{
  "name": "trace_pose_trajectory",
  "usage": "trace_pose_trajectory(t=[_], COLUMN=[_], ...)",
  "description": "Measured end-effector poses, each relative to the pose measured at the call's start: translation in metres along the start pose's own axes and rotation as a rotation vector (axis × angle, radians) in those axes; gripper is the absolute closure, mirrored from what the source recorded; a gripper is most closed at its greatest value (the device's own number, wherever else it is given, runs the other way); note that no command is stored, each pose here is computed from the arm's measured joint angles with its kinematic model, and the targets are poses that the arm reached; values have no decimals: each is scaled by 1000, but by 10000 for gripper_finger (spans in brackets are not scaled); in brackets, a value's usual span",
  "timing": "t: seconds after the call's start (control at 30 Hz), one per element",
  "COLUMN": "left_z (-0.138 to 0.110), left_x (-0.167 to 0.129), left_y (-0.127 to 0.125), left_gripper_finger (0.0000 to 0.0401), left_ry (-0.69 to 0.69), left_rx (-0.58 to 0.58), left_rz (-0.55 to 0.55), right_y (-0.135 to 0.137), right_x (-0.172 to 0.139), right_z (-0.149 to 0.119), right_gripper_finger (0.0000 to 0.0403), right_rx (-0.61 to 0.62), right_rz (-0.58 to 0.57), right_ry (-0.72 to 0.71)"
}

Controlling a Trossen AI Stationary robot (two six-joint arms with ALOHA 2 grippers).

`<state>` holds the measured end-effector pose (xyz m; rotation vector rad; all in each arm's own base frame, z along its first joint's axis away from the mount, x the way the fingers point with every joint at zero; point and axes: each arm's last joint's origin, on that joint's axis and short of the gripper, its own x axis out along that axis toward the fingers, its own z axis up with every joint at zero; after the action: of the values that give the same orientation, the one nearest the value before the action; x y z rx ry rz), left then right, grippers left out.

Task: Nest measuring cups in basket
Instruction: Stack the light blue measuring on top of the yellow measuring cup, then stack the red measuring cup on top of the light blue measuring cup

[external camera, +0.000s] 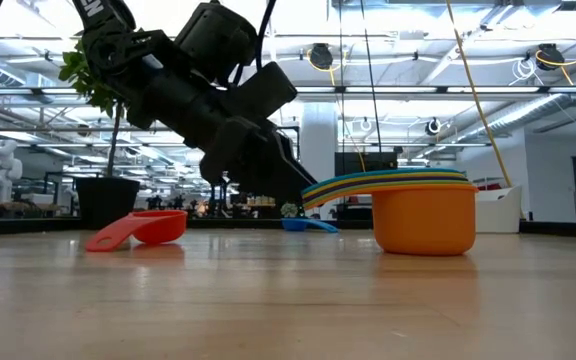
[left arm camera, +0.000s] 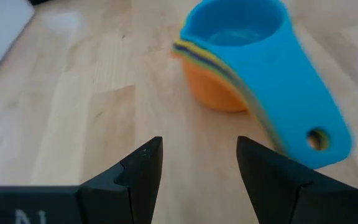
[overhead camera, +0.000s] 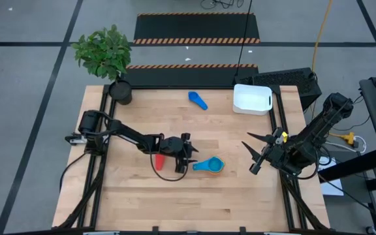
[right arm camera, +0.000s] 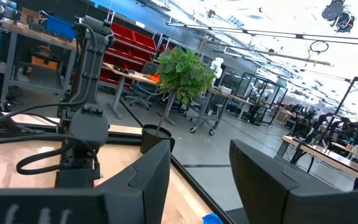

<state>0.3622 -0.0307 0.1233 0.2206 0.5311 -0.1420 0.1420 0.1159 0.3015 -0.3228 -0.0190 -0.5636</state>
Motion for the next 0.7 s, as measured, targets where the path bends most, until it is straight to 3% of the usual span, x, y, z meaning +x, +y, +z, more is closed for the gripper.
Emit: trace_pose_trajectory(t=[0.43,0.7], left_z=[-1,1], left_x=[-6,-13], left_y=[-4,-16], left_gripper_finger=[192,192], left_ry=[80,156], left_rx=[-16,-4], left_rz=[34,146], right_y=[0,-2], right_x=[0,0], right_z=[0,1], right_gripper_finger=[243,243], right_rx=[-43,-73], right_rz=[1,1], right_ry=[-2,-7])
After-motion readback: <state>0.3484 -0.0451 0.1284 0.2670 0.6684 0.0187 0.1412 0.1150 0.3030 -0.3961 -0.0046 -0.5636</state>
